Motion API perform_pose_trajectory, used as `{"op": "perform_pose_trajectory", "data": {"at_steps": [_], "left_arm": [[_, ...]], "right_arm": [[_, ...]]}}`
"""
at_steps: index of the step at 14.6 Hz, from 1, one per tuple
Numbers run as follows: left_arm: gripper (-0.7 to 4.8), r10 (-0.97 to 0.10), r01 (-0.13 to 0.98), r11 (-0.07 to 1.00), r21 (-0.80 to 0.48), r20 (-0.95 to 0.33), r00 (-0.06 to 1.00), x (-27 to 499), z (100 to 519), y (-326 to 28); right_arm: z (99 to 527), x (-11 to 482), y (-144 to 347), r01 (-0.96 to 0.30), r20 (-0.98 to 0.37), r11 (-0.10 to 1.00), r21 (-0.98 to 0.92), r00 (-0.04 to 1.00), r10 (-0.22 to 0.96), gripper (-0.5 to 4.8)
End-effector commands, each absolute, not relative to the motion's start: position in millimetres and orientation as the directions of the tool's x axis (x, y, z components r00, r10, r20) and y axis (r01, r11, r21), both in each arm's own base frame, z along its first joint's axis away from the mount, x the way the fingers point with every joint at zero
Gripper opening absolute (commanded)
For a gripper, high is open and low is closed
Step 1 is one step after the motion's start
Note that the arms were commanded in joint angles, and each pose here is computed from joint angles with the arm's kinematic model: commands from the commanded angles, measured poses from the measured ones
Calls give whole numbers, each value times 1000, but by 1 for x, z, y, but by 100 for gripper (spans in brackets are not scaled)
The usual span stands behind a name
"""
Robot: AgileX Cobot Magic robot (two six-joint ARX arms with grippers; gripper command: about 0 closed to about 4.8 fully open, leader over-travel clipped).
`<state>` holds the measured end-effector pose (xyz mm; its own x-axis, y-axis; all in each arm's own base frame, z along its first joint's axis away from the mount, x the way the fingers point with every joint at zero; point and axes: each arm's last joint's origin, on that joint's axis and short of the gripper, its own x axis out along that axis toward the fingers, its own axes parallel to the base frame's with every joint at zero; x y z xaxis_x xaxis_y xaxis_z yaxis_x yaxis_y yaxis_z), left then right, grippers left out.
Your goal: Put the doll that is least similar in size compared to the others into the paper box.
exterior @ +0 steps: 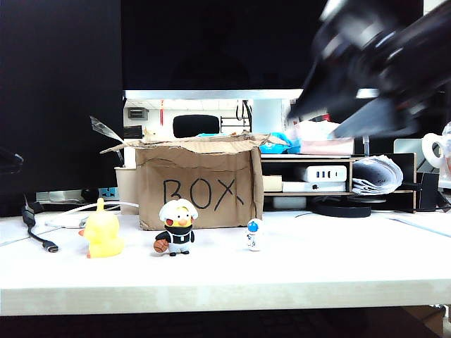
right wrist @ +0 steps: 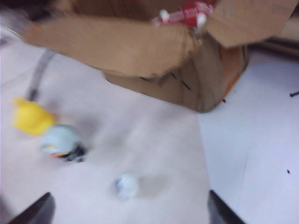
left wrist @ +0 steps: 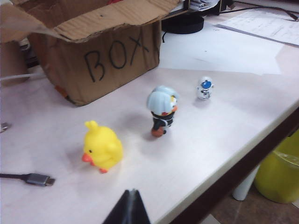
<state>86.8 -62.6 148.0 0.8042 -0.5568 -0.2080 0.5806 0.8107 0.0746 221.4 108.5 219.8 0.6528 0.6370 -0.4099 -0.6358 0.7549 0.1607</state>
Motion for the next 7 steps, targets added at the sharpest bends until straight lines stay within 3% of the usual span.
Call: {"op": "perform_pose_trajectory", "data": {"at_steps": [1,7], "left_arm": [[-5,-562,584,809,74,-199,803,87,149,-63],[-5,-559,582,810,75,-204,804,86,148,-62]], "right_arm": [[207,246,126,-638,-477,750,173,612,630,479],[173,261,162,-708,-555,690,150,517,651,479]]}}
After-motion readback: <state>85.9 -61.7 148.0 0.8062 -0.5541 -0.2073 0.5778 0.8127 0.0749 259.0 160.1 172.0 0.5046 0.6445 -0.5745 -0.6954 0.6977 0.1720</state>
